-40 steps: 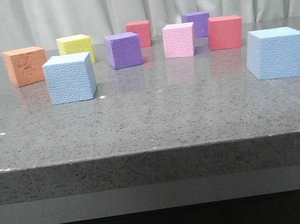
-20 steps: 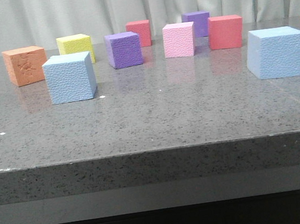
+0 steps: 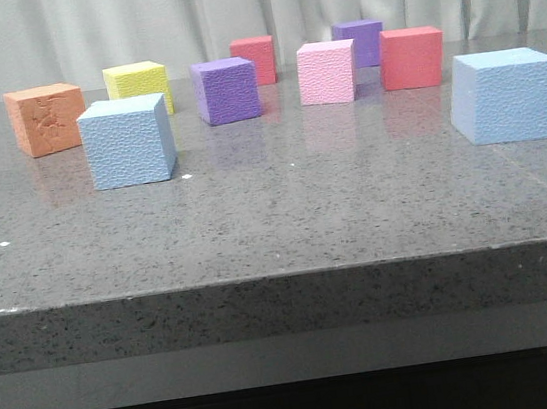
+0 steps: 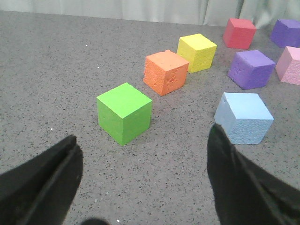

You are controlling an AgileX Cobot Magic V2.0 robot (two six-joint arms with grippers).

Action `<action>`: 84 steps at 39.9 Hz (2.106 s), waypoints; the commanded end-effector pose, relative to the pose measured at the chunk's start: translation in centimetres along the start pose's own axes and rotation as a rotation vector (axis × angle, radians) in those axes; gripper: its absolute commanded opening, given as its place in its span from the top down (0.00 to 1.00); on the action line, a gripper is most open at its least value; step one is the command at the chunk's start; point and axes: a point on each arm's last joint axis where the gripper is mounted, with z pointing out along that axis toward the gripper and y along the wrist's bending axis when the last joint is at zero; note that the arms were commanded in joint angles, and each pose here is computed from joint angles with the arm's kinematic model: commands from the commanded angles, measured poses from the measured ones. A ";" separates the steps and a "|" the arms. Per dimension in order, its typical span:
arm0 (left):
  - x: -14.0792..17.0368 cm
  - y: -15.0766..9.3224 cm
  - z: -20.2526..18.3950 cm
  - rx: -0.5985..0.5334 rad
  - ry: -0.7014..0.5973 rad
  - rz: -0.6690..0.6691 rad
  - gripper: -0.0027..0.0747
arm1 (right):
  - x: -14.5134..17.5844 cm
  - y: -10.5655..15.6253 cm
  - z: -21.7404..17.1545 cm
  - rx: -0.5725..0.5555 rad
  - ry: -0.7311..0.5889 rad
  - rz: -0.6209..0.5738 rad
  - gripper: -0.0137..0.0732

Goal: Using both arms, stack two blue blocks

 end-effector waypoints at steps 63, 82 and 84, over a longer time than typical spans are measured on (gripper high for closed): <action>-1.2 -1.4 -0.3 0.138 -0.075 0.036 0.30 | -11.3 5.5 20.1 0.077 0.390 0.188 0.25; -1.2 -1.4 -0.3 0.138 -0.075 0.036 0.30 | -15.0 8.9 16.1 -0.082 0.308 -0.150 0.42; -1.2 -1.4 -0.3 0.138 -0.075 0.036 0.30 | -15.6 9.6 15.6 -0.128 0.304 -0.230 0.42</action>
